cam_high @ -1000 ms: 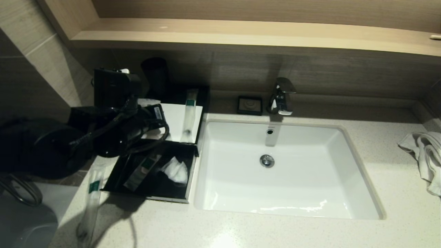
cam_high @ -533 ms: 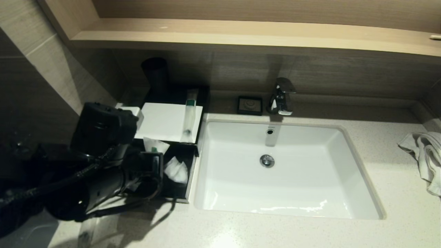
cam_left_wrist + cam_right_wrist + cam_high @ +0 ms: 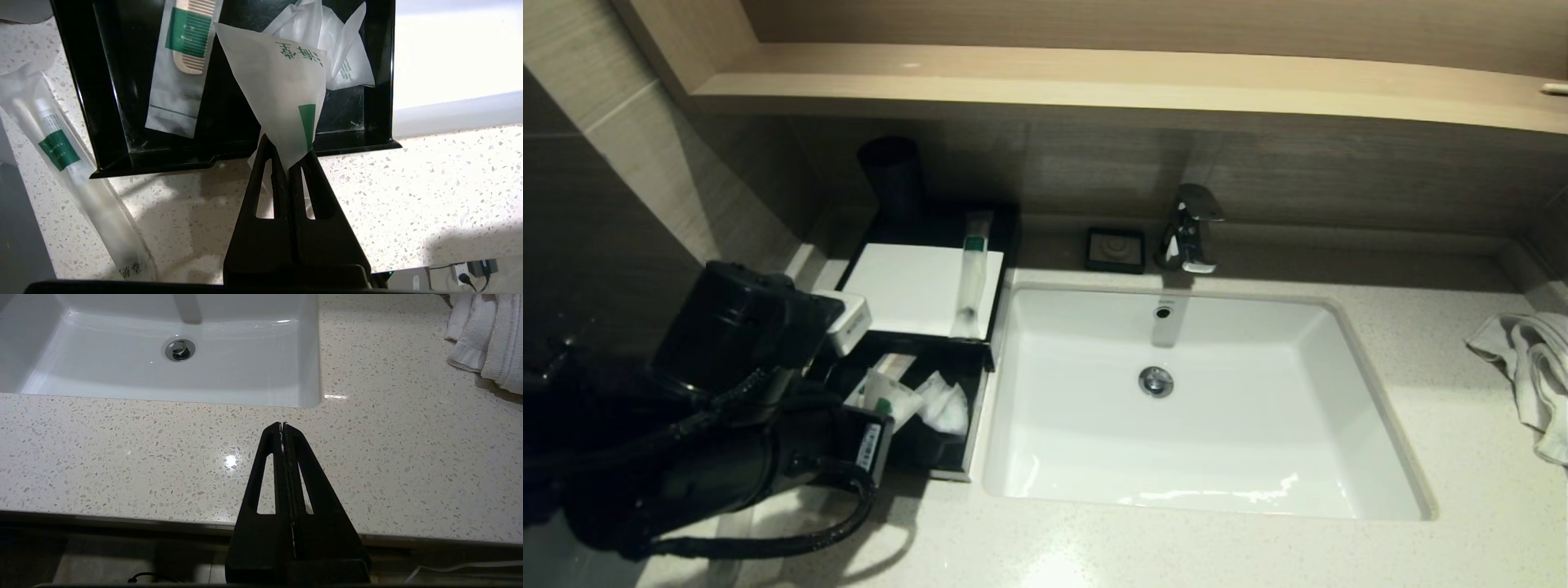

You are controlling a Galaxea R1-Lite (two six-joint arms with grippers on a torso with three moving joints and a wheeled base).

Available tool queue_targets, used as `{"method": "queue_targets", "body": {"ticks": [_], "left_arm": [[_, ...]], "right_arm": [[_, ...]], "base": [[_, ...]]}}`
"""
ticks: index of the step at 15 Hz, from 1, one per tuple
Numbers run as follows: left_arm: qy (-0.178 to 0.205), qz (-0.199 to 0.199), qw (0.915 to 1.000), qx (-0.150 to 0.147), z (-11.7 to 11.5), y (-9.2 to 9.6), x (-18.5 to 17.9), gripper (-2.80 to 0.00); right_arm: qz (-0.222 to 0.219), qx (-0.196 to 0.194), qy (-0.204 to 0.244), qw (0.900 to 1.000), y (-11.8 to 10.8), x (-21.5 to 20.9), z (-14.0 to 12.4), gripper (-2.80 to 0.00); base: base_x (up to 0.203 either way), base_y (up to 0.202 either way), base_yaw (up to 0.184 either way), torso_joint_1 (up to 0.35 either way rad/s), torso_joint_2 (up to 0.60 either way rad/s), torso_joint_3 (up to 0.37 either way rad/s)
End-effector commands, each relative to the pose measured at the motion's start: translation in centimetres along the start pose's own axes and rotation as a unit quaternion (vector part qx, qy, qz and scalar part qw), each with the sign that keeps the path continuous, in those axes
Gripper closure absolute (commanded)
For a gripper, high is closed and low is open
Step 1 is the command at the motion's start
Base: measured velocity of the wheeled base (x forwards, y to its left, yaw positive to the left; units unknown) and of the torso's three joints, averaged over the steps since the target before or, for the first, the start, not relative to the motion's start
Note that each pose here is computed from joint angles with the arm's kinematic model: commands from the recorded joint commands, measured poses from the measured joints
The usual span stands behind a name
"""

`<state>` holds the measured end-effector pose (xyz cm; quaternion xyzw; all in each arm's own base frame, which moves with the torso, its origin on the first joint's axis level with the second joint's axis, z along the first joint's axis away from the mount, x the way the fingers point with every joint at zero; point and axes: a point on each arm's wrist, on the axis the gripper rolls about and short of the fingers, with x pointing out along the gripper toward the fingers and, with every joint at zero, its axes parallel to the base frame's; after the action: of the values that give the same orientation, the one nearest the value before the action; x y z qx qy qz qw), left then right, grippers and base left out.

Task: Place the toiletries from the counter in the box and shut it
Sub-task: Place the bathroom toiletry into the drawer

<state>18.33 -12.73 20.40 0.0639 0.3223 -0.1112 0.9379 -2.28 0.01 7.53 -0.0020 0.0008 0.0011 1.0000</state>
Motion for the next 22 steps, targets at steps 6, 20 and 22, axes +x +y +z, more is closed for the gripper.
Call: {"method": "queue_targets", "body": {"ticks": [6, 20, 22], "left_arm": [[0.027, 0.047, 0.9984, -0.016, 2.5, 1.2, 4.8, 0.00], [0.045, 0.051, 0.9975, -0.017, 3.3, 0.4, 8.4, 0.00], [0.042, 0.051, 0.9976, -0.017, 3.6, 0.3, 8.6, 0.00]], "right_arm": [[0.000, 0.000, 0.000, 1.000, 0.0, 0.0, 0.0, 0.00], [0.000, 0.000, 0.000, 1.000, 0.0, 0.0, 0.0, 0.00], [0.000, 0.000, 0.000, 1.000, 0.0, 0.0, 0.0, 0.00]], "base": [[0.000, 0.000, 0.000, 0.000, 0.00, 0.000], [0.000, 0.000, 0.000, 0.000, 0.00, 0.000], [0.000, 0.000, 0.000, 0.000, 0.00, 0.000]]}}
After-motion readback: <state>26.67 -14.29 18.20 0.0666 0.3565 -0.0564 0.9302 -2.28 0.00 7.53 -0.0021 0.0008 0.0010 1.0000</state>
